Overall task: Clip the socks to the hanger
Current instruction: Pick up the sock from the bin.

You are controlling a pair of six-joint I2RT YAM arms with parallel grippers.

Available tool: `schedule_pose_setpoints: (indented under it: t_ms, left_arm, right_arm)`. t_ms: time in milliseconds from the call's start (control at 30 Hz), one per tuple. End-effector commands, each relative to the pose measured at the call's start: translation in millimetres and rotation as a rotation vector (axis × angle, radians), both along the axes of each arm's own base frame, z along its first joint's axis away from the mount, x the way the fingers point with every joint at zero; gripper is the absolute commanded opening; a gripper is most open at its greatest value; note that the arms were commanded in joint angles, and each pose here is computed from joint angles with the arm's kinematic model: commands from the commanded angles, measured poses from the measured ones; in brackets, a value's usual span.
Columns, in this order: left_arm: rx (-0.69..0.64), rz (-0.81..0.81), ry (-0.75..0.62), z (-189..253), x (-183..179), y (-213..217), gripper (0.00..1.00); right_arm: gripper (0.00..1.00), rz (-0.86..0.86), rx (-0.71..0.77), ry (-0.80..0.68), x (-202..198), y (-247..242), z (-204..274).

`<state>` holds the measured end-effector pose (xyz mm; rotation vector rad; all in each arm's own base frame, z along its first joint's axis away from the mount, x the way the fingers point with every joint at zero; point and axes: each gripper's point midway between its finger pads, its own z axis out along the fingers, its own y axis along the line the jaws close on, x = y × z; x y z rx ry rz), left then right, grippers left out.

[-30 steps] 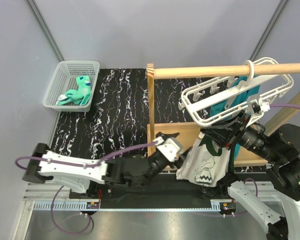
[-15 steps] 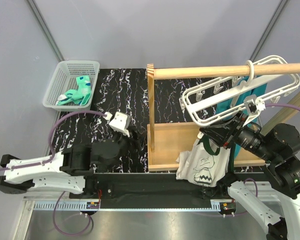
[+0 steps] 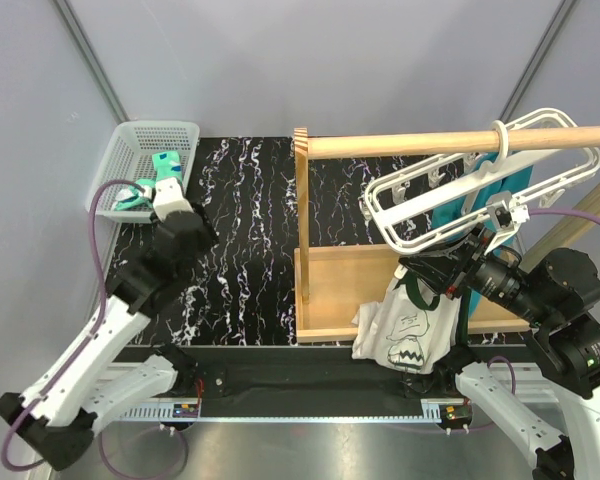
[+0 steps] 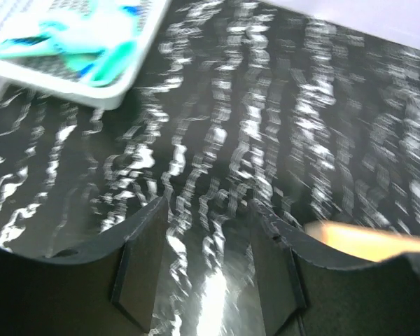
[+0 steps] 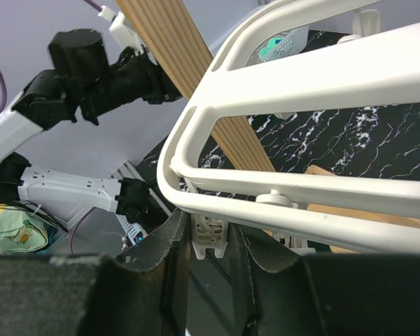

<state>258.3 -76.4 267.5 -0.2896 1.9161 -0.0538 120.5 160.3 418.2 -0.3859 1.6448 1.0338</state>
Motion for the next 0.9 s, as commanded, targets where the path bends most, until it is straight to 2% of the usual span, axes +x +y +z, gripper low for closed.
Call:
schedule_pose_setpoints:
  t_ms: [0, 67, 100, 133, 167, 200, 267, 333, 400, 433, 600, 733, 867]
  left_arm:
    - [-0.032, -0.042, 0.055, -10.1, 37.9, 1.6, 0.54]
    - [-0.056, 0.042, 0.026, 0.4, 60.6, 28.8, 0.56]
    - [-0.039, 0.061, 0.057, -6.8, 74.4, 33.8, 0.62]
    - [-0.042, 0.12, 0.068, -5.7, 83.8, 53.6, 0.64]
    - [-0.047, 0.142, 0.051, 8.6, 94.9, 60.5, 0.64]
    - [-0.009, 0.166, 0.102, -5.6, 109.1, 69.3, 0.66]
    - [0.024, 0.252, 0.102, -2.9, 126.8, 97.6, 0.65]
    - [0.043, 0.296, 0.175, -28.2, 142.1, 122.6, 0.61]
    - [0.027, 0.241, 0.227, -50.9, 154.9, 120.0, 0.57]
    - [0.032, 0.263, 0.228, -53.6, 158.2, 134.4, 0.56]
    - [0.092, 0.24, 0.31, -84.9, 167.4, 148.1, 0.49]
    - [0.115, 0.186, 0.283, -89.9, 177.2, 151.5, 0.45]
    - [0.142, 0.173, 0.316, -97.0, 180.1, 158.1, 0.43]
  right_arm:
    - [0.0, -0.02, -0.013, -0.009, 2.6, -2.7, -2.0]
    - [0.0, -0.019, -0.019, -0.003, 2.7, -2.6, -3.1]
    - [0.0, -0.015, -0.021, -0.002, 3.3, -1.8, -2.7]
    - [0.0, -0.015, -0.024, 0.004, 2.9, -2.0, -3.5]
    - [0.0, -0.009, -0.021, 0.008, 2.1, -1.2, -3.1]
    - [0.0, -0.002, -0.015, 0.008, 0.6, -0.4, -2.6]
    - [0.0, 0.012, -0.004, 0.011, -2.3, 1.0, -2.0]
    - [0.0, 0.012, 0.001, 0.011, -4.2, 0.3, -1.3]
    - [0.0, 0.013, 0.012, 0.011, -7.3, -0.6, 0.3]
    - [0.0, 0.019, 0.015, 0.009, -9.1, -0.3, 1.2]
    - [0.0, 0.033, 0.014, 0.007, -13.6, -0.2, 1.1]
    - [0.0, 0.042, 0.008, 0.001, -15.4, 0.1, 1.1]
    - [0.0, 0.044, 0.012, -0.002, -16.7, -0.2, 2.5]
